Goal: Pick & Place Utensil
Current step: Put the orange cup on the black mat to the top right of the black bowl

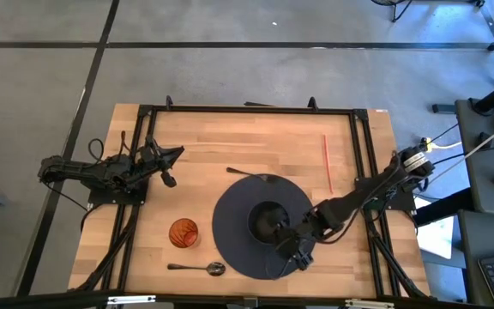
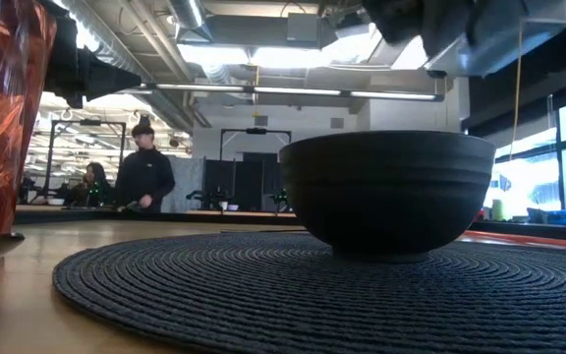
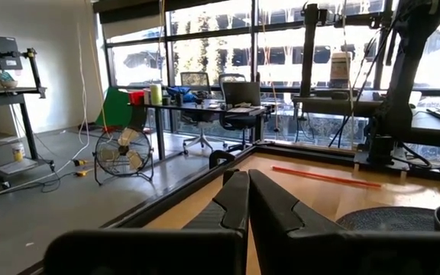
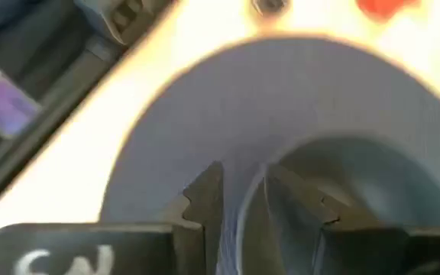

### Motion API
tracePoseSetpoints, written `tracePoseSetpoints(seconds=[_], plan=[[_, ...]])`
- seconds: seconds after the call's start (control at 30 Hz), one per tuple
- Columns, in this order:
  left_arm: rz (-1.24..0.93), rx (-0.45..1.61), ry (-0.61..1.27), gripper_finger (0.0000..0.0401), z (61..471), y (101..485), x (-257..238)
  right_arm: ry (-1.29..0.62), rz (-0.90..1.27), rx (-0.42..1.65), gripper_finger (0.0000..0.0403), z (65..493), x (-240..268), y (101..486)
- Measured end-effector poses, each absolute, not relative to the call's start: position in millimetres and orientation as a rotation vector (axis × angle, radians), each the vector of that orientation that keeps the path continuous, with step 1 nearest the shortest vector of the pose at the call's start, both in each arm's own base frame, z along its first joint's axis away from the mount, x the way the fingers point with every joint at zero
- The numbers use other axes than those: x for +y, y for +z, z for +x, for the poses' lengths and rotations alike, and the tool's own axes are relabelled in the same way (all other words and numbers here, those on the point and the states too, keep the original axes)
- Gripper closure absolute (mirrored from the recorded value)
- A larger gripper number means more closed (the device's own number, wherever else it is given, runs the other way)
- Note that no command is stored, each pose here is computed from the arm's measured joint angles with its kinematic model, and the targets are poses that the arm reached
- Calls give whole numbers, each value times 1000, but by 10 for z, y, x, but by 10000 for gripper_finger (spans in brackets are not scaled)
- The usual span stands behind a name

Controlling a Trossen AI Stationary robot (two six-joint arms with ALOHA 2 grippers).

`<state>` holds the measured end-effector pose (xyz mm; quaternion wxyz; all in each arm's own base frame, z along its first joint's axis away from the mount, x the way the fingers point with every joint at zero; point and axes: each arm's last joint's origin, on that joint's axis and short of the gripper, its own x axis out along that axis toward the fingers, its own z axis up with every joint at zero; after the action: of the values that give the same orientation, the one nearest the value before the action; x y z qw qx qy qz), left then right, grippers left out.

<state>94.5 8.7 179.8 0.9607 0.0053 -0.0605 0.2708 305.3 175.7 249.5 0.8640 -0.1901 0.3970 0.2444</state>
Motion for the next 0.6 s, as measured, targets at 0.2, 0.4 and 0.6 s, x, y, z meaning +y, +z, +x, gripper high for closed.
tracePoseSetpoints(seconds=[0.2,0.4,0.6], plan=[[11,-121,548,397,945,1796,87,595,-438,527,313,2916,1681,3052],[18,-119,549,397,945,1796,87,562,-388,296,352,2501,1250,3378],[19,-119,550,397,944,1797,88,528,-243,-100,397,1945,776,3175]])
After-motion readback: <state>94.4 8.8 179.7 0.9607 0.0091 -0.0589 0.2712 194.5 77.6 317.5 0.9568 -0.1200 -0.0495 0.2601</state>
